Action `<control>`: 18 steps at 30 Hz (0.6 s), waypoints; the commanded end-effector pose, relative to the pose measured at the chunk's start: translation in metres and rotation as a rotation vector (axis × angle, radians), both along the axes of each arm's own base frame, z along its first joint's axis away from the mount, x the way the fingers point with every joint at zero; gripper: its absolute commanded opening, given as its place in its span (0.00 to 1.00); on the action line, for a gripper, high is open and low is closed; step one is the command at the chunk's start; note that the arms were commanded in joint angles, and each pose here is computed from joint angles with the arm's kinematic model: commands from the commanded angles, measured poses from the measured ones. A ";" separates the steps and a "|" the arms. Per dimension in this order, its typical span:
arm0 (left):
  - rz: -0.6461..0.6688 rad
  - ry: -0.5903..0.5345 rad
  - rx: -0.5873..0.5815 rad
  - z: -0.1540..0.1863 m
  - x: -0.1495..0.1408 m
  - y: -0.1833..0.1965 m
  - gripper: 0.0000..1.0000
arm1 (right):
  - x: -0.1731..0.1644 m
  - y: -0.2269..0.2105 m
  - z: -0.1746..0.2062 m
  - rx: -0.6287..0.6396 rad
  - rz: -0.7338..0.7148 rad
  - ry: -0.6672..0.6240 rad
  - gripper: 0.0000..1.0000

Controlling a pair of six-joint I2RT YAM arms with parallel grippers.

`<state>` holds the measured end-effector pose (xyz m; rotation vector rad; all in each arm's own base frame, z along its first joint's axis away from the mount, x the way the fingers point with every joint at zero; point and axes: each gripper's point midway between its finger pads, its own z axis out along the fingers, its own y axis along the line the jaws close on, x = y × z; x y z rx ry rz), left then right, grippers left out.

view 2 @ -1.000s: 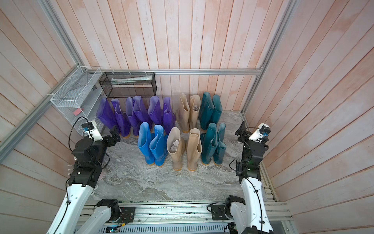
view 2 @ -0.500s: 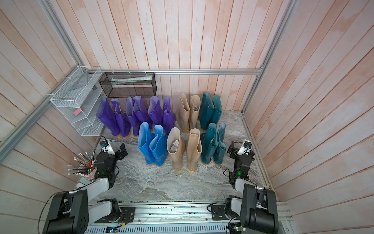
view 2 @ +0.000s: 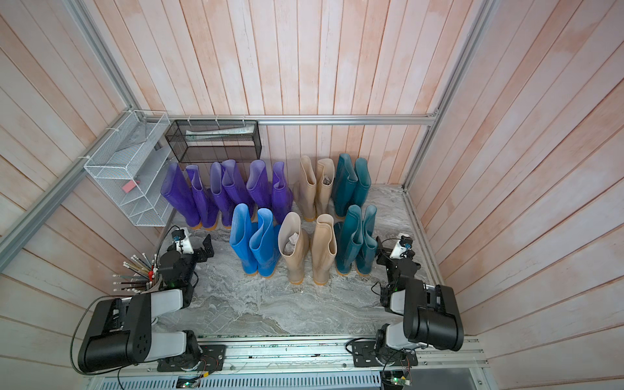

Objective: Match and arrange rain boots in pairs
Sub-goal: Reset both arms

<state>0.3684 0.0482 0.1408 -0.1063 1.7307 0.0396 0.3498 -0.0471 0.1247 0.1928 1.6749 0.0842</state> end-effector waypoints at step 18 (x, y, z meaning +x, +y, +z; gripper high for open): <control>0.006 -0.201 0.006 0.029 -0.038 0.001 1.00 | 0.010 0.001 0.011 -0.098 -0.157 -0.057 0.98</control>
